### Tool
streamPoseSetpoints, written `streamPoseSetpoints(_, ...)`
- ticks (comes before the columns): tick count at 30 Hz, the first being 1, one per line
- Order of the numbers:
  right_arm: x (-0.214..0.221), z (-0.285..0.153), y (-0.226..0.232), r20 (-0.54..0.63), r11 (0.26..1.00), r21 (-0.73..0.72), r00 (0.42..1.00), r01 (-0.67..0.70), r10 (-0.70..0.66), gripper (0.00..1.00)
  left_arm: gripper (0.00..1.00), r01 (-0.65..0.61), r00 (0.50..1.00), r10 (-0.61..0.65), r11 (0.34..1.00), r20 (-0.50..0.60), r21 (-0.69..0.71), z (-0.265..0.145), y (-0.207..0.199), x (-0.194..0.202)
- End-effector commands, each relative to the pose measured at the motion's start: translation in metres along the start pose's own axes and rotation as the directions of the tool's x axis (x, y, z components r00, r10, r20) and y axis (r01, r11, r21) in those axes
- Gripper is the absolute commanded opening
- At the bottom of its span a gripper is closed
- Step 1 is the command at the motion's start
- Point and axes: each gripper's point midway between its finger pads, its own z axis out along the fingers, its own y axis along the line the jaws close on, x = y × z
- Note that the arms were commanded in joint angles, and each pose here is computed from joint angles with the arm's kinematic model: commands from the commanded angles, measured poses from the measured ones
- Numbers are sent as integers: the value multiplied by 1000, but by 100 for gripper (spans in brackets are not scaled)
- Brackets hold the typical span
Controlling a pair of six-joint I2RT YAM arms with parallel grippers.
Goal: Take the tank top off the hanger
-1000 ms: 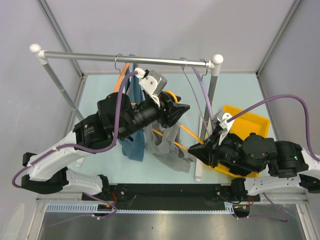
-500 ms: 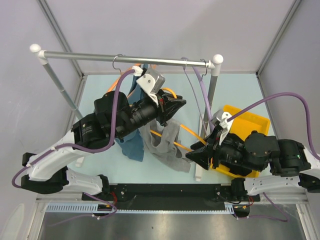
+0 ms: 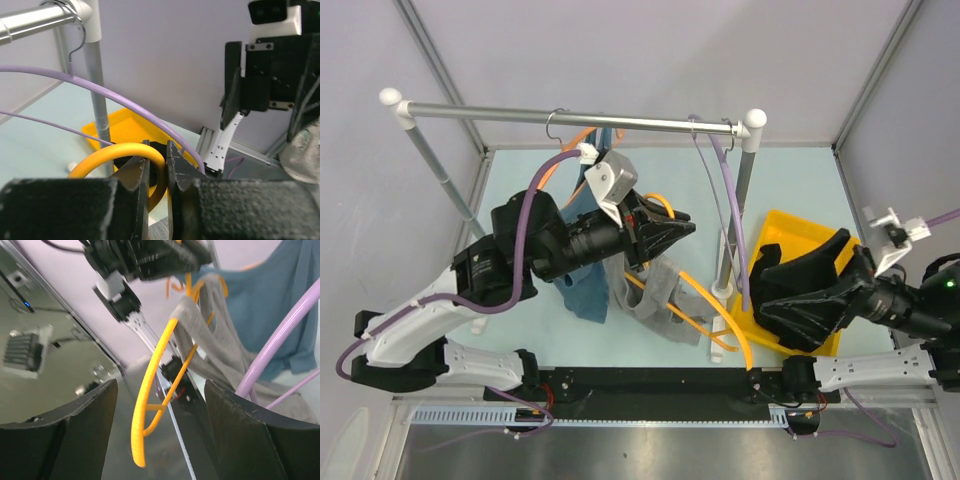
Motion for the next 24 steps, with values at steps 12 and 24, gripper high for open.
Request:
streamPoseSetpoints(12,45,85,26,-119,966,-111,962,232,-245,64,0,69,988,-110,938,104,339,-39,-62,-38)
streamPoseSetpoints(24,52,108,19,-105,956,-78,952,282,-289,50,0,71,989,-115,918,90,390,-45,-70,-32)
